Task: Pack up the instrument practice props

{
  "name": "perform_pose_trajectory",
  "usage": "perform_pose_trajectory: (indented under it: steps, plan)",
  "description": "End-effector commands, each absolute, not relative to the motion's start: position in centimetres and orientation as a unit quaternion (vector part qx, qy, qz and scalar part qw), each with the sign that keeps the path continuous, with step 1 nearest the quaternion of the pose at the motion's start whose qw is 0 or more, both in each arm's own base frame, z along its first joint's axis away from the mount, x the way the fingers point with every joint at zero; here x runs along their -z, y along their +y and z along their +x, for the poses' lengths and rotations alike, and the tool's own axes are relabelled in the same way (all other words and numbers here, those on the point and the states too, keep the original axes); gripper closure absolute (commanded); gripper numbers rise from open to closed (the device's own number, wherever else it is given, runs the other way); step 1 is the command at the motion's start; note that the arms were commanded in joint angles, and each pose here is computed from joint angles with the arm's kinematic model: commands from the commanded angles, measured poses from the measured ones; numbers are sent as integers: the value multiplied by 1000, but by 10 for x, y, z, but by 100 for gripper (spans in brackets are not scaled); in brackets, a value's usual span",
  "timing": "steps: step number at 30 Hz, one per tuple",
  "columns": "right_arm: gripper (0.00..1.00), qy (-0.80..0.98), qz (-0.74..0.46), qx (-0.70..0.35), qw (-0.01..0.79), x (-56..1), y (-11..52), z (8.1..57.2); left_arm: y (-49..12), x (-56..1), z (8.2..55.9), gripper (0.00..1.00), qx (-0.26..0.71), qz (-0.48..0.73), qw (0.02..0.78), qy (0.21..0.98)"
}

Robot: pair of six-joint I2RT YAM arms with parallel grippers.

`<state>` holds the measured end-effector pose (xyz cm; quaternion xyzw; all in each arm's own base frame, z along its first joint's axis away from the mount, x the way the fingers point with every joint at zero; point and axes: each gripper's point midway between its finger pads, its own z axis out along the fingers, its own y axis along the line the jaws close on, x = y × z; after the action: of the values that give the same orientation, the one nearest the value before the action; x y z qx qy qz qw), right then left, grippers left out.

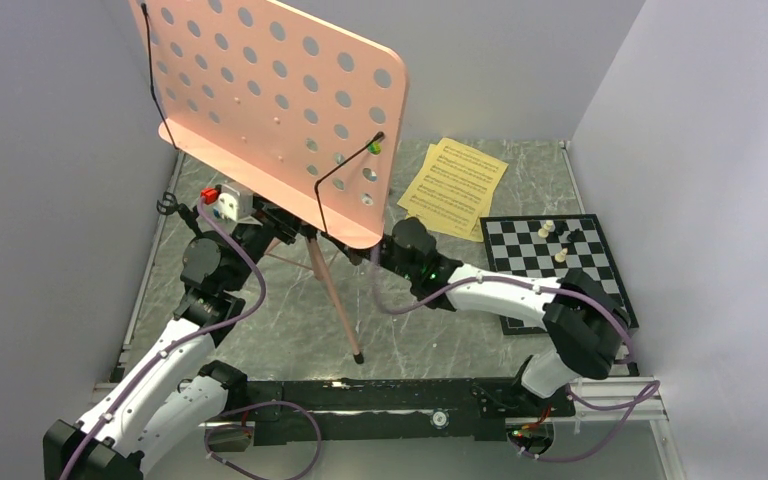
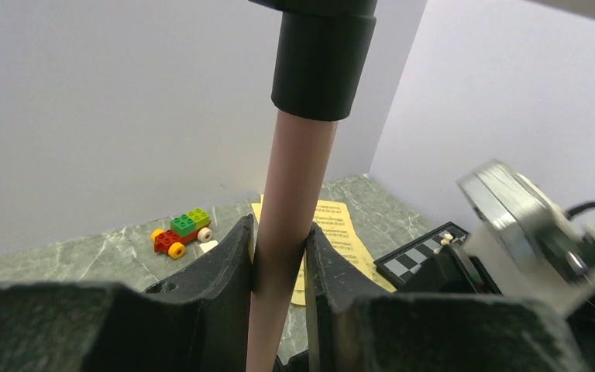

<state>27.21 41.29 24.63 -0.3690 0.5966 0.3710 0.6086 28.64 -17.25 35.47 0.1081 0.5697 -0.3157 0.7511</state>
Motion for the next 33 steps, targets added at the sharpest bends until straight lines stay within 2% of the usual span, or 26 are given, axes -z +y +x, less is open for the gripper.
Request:
perform_pose_trajectory:
  steps: [1,4,9,10,13,14,16,18,26,30,33]
  plan:
    - [100,518,-445,-150,715,-244,405,294,-186,-266,283,100,334,101,643,682]
    - [100,488,-455,-93,739,-250,402,294,-186,-261,284,100,334,97,639,686]
    - [100,503,-431,-107,741,-258,395,290,-185,-260,287,100,330,94,639,689]
    - [96,515,-413,-116,742,-261,391,290,-185,-259,287,100,328,93,639,690]
    - [60,558,-349,-156,737,-270,376,286,-183,-255,289,100,324,84,637,694]
    - [51,570,-332,-173,731,-270,372,283,-182,-252,290,100,324,79,636,697]
    - [40,584,-303,-207,724,-273,364,275,-181,-246,292,100,325,62,632,701]
    - [34,597,-278,-240,713,-273,356,267,-179,-240,293,100,328,48,629,703]
    - [30,625,-233,-337,665,-279,351,244,-175,-206,290,100,320,17,623,714]
    - [30,623,-209,-364,660,-282,344,246,-177,-183,285,100,321,11,607,727]
    - [30,636,-181,-411,628,-276,343,255,-174,-168,284,100,315,-6,600,736]
